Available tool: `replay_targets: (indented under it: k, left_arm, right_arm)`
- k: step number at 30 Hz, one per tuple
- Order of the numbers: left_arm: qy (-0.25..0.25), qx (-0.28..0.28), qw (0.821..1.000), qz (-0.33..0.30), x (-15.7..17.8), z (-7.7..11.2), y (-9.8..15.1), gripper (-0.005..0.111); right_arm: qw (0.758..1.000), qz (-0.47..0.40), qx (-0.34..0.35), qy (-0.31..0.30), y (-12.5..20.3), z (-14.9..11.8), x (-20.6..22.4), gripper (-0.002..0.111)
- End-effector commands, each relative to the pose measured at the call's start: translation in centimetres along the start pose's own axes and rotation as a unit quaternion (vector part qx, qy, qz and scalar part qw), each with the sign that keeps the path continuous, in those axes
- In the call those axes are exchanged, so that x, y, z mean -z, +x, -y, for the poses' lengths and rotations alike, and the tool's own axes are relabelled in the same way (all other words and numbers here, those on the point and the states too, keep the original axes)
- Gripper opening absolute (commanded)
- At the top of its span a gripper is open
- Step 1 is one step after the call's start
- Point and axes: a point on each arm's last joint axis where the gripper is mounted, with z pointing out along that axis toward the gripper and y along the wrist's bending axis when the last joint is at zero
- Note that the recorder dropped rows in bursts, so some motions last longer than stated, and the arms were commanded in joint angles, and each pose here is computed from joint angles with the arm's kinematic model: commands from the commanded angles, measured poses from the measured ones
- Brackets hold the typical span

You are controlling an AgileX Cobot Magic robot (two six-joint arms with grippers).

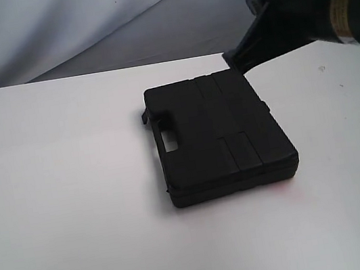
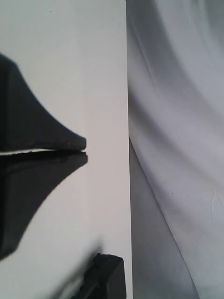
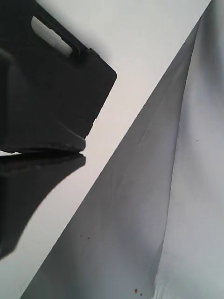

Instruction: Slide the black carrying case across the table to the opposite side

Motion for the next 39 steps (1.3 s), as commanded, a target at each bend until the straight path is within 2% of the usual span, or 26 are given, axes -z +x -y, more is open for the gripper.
replay_targets:
  k: [1, 5, 12, 18, 27, 31, 34, 35, 39]
  left_arm:
    - [0.000, 0.001, 1.000, 0.004, 0.0, 0.0, 0.1, 0.000]
    - [0.000, 0.001, 1.000, 0.004, 0.0, 0.0, 0.1, 0.000]
    - [0.000, 0.001, 1.000, 0.004, 0.0, 0.0, 0.1, 0.000]
    - [0.000, 0.001, 1.000, 0.004, 0.0, 0.0, 0.1, 0.000]
    - [0.000, 0.001, 1.000, 0.004, 0.0, 0.0, 0.1, 0.000]
    - [0.000, 0.001, 1.000, 0.004, 0.0, 0.0, 0.1, 0.000]
    - [0.000, 0.001, 1.000, 0.004, 0.0, 0.0, 0.1, 0.000]
    - [0.000, 0.001, 1.000, 0.004, 0.0, 0.0, 0.1, 0.000]
    - [0.000, 0.001, 1.000, 0.004, 0.0, 0.0, 0.1, 0.000]
  right_arm:
    - [1.000, 0.012, -0.007, 0.013, 0.4, 0.9, 0.8, 0.000]
    - [0.999, 0.000, -0.028, 0.040, 0.9, 2.3, 0.4, 0.000]
    - [0.988, 0.007, -0.086, 0.130, 1.7, 6.2, 0.1, 0.000]
    - [0.984, 0.053, -0.164, 0.042, 1.4, 6.8, -0.2, 0.000]
    - [0.984, 0.048, -0.168, 0.041, 1.5, 6.8, -0.2, 0.000]
    - [0.995, -0.005, -0.083, 0.056, 2.4, 7.0, -0.2, 0.000]
    - [0.999, -0.036, -0.020, 0.034, 3.1, 6.9, -0.3, 0.000]
    - [0.999, -0.036, -0.021, 0.022, 3.1, 6.9, -0.3, 0.000]
    - [0.996, -0.031, 0.082, -0.013, 3.1, 6.4, -0.3, 0.000]
